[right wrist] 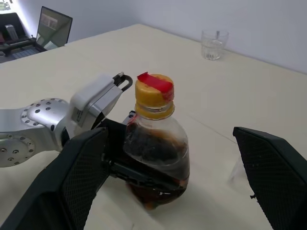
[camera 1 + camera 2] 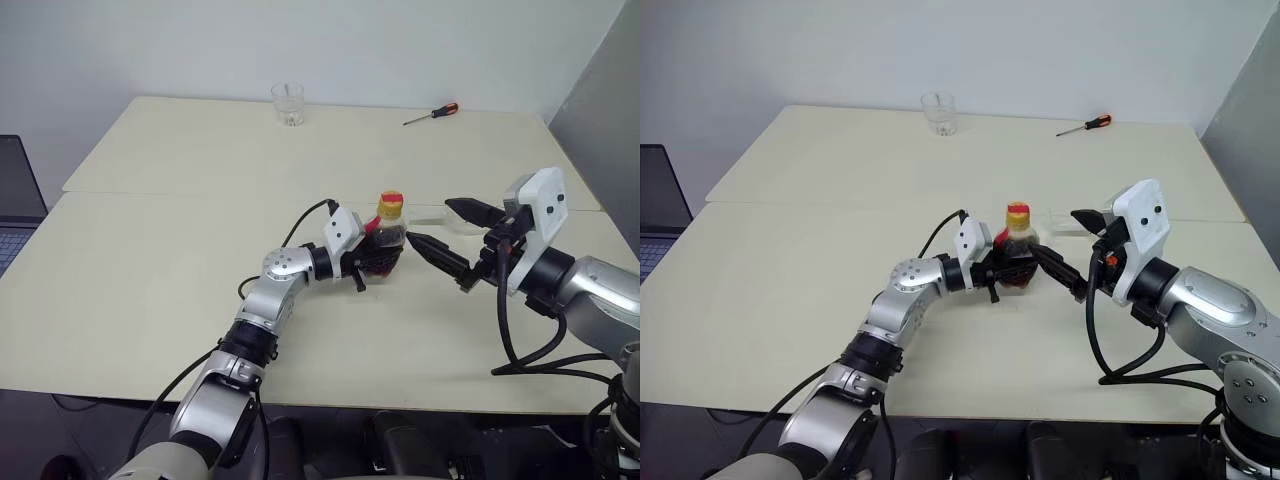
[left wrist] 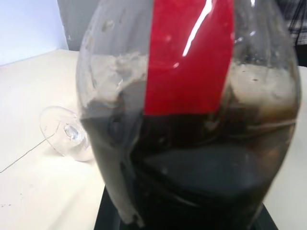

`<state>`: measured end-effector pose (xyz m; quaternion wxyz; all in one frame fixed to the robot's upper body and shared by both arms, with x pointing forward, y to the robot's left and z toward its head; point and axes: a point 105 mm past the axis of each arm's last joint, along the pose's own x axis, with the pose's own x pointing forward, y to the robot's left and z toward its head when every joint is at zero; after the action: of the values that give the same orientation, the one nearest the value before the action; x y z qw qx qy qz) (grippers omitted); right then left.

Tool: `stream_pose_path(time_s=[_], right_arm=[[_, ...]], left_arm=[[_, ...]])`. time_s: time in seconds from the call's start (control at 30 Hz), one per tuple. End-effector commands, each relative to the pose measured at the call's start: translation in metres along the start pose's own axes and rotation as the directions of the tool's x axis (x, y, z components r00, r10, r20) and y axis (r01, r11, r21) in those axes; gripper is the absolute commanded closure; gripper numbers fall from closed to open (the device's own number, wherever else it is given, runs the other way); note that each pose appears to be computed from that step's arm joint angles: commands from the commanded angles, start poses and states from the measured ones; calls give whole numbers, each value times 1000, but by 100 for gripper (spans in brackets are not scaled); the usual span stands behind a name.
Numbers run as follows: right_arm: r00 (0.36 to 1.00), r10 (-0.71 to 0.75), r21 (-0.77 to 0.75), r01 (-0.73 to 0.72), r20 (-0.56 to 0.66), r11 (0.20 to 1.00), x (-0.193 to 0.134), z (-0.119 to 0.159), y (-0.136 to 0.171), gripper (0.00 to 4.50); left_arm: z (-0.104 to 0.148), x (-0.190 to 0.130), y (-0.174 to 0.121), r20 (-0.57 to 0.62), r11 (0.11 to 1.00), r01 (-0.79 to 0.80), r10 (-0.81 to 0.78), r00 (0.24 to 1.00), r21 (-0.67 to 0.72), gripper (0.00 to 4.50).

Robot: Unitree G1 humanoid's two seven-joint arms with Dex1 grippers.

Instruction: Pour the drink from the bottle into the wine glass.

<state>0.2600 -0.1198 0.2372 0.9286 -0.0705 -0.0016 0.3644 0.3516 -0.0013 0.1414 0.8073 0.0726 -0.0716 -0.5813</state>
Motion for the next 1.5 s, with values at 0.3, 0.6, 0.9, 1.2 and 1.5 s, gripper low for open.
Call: stream_pose_path(time_s=[0.3, 0.6, 0.9, 1.2, 1.5], right_arm=[[992, 11, -54, -4, 126, 999, 5, 45, 2, 0], [995, 4, -42, 0, 99, 999, 16, 41, 12, 0], [986, -145, -9, 146, 83, 989, 41, 37, -7, 0], [978, -188, 33, 186, 91, 982, 61, 37, -5, 0], [973, -221, 83, 216, 64, 973, 73, 32, -8, 0]], left_arm=[[19, 10, 2, 59, 999, 6, -9, 998, 46, 373], [19, 11, 2, 66, 999, -5, 3, 998, 36, 373], [19, 11, 1, 64, 999, -4, 1, 998, 40, 373], [19, 11, 4, 59, 999, -2, -1, 998, 52, 373], [19, 9, 5, 52, 998, -2, -2, 999, 62, 373]])
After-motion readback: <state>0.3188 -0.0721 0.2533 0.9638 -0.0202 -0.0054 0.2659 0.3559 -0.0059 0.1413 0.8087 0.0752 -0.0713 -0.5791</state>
